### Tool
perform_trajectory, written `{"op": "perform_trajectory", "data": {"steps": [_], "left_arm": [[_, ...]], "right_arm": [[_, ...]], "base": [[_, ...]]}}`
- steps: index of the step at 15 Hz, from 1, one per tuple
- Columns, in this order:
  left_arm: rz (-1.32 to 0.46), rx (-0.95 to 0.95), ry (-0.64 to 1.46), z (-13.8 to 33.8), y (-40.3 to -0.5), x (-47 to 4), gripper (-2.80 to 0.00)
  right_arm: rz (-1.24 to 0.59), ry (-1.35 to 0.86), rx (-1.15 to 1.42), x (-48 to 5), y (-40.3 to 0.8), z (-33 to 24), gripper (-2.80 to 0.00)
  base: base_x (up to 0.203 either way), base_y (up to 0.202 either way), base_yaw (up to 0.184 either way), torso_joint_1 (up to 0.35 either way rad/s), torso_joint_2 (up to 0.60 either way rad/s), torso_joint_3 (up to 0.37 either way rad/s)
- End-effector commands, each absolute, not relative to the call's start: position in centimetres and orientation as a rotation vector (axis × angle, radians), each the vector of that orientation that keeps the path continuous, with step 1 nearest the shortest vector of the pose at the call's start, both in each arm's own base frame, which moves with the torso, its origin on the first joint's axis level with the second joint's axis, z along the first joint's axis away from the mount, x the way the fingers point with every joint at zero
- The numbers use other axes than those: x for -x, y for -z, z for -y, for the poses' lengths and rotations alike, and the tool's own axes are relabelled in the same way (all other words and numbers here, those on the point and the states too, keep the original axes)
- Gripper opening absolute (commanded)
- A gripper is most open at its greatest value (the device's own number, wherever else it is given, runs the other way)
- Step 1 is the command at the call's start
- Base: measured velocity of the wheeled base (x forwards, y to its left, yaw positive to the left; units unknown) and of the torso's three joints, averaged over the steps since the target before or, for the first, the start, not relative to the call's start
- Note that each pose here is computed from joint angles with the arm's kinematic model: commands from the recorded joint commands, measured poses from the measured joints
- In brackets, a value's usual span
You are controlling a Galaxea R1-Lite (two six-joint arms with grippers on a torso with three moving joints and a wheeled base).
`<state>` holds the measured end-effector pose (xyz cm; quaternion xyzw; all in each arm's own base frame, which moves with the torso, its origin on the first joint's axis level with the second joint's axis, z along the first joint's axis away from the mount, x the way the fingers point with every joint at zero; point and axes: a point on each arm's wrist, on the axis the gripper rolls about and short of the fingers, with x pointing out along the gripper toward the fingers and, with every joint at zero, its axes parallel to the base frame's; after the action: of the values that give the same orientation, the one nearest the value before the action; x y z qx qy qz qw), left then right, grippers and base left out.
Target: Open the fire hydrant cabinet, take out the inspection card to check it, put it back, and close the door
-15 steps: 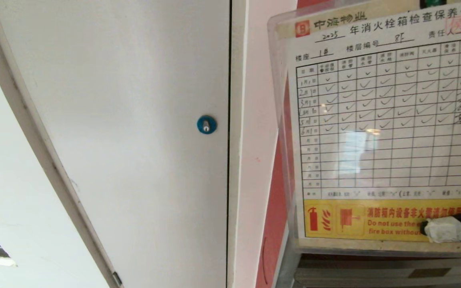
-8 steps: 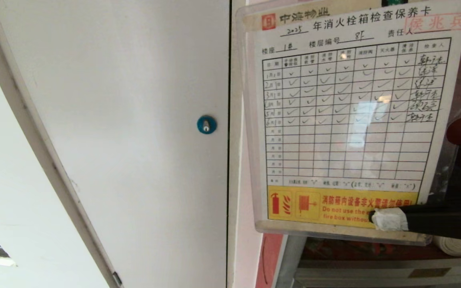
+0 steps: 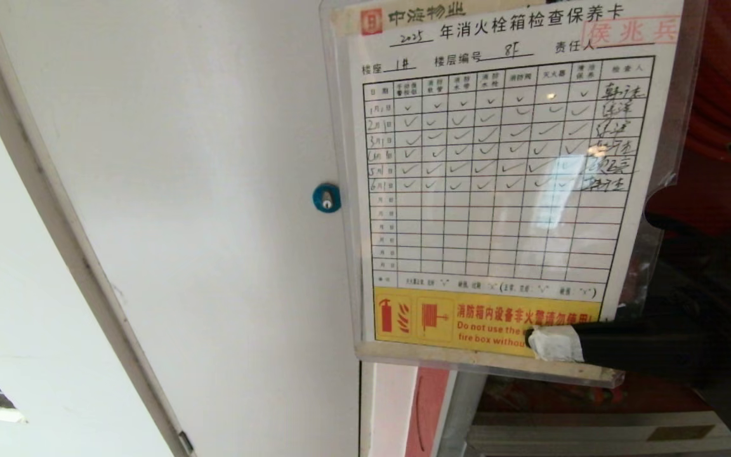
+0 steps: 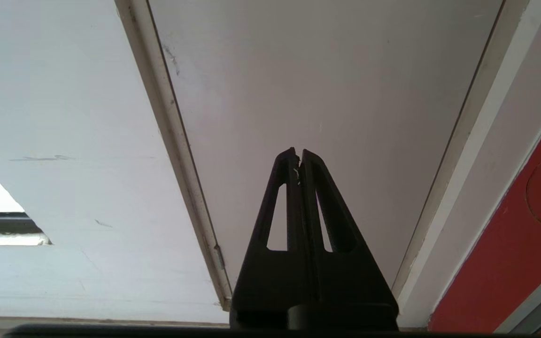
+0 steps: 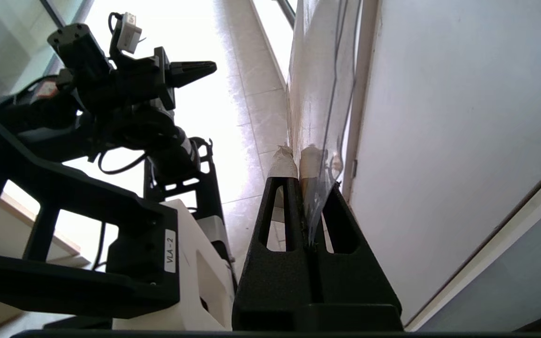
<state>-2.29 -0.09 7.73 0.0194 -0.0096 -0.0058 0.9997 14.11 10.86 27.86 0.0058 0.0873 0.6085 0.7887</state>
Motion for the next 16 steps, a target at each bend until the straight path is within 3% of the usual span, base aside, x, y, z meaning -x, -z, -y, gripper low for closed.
{"op": "perform_trajectory", "data": {"steps": [1,16], "left_arm": [[0.012,-0.039,0.011,0.09,-7.55,2.23,-2.80],[0.012,-0.040,0.012,0.09,-7.57,2.23,-2.80]], "right_arm": [[-0.191,-1.322,-0.035,-13.99,-27.95,-10.98,-2.80],[-0.159,-1.324,-0.037,-14.08,-27.27,-11.05,-2.80]], "base": [[0.000,0.000,0.000,0.000,0.00,0.000],[0.000,0.000,0.000,0.000,0.00,0.000]]}}
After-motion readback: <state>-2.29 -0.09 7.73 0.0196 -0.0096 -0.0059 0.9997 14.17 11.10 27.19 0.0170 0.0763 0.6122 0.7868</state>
